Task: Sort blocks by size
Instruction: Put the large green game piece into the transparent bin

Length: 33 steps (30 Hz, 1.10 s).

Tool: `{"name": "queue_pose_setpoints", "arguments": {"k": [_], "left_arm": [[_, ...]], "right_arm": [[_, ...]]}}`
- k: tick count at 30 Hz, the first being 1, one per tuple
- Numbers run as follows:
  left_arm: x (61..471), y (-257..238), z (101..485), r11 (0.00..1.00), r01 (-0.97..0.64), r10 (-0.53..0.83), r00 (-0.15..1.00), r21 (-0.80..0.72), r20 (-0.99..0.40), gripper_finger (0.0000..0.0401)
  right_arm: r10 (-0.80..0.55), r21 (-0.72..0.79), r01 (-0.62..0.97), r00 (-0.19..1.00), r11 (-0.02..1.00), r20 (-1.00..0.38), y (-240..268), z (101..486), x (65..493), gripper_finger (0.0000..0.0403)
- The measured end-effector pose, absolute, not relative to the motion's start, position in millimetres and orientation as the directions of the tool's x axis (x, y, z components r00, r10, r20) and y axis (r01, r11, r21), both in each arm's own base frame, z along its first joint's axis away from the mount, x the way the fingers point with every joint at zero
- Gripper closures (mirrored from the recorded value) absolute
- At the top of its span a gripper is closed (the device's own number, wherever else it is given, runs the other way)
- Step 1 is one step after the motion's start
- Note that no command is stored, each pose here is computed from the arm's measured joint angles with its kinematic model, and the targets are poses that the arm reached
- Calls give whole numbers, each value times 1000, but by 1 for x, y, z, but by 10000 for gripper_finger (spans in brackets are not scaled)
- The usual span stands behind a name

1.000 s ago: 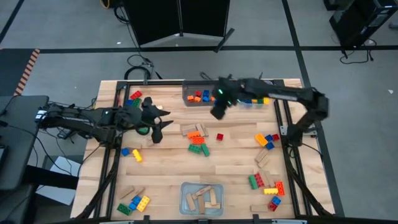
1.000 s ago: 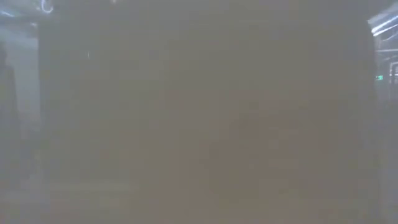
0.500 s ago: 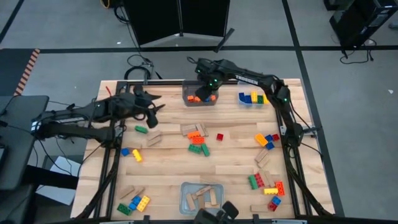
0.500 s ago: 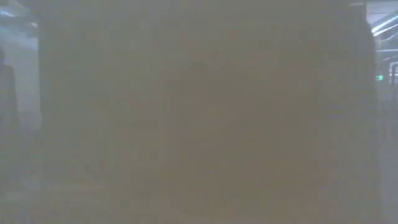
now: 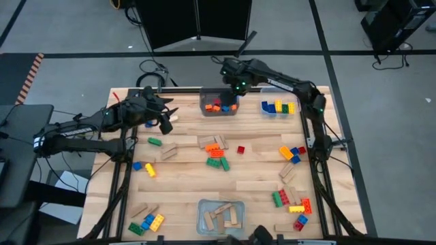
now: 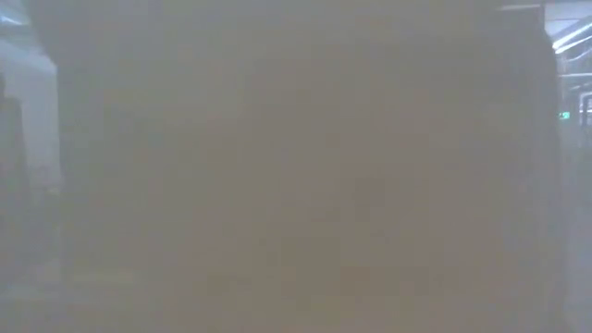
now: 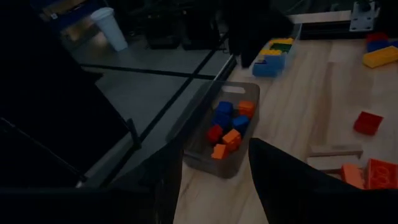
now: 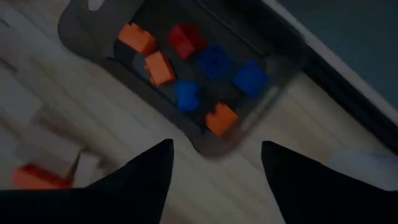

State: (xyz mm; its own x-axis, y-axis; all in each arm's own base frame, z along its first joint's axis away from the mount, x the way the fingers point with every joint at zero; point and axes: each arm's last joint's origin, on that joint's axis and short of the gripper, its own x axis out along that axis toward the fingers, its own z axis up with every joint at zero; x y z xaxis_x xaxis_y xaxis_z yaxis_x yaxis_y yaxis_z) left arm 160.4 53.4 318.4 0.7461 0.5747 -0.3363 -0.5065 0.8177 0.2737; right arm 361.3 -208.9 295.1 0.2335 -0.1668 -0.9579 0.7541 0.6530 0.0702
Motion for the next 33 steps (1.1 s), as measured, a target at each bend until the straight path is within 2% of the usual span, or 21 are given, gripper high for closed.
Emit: {"name": "queue_pose_setpoints", "arguments": {"k": [5,9,13,17,21,27,30,33], "left_arm": [[161,54,319,815,-514,579,747,269,-326,210],[161,54,320,814,-519,580,751,262,-316,210],[161,54,321,813,-551,581,752,189,-309,210],[164,56,319,760,-650,616,720,2,-320,210],[167,64,320,669,-740,665,634,-62,-394,210],[180,92,331,560,-828,689,445,31,-571,210],[182,108,329,532,-838,641,307,119,-704,210],[186,126,323,516,-845,557,206,141,-804,210]], "right_arm": [[-151,80,643,296,761,-943,-170,333,349,188],[-149,99,564,377,820,-914,-132,344,334,208],[-139,153,553,450,819,-882,-95,338,307,216],[-133,216,600,482,770,-866,-63,325,271,215],[-110,282,645,498,710,-860,-38,308,238,217],[-74,331,674,496,660,-865,-12,284,208,222],[-62,327,698,469,637,-881,-1,271,198,222],[-46,320,709,445,628,-894,8,260,193,222]]}}
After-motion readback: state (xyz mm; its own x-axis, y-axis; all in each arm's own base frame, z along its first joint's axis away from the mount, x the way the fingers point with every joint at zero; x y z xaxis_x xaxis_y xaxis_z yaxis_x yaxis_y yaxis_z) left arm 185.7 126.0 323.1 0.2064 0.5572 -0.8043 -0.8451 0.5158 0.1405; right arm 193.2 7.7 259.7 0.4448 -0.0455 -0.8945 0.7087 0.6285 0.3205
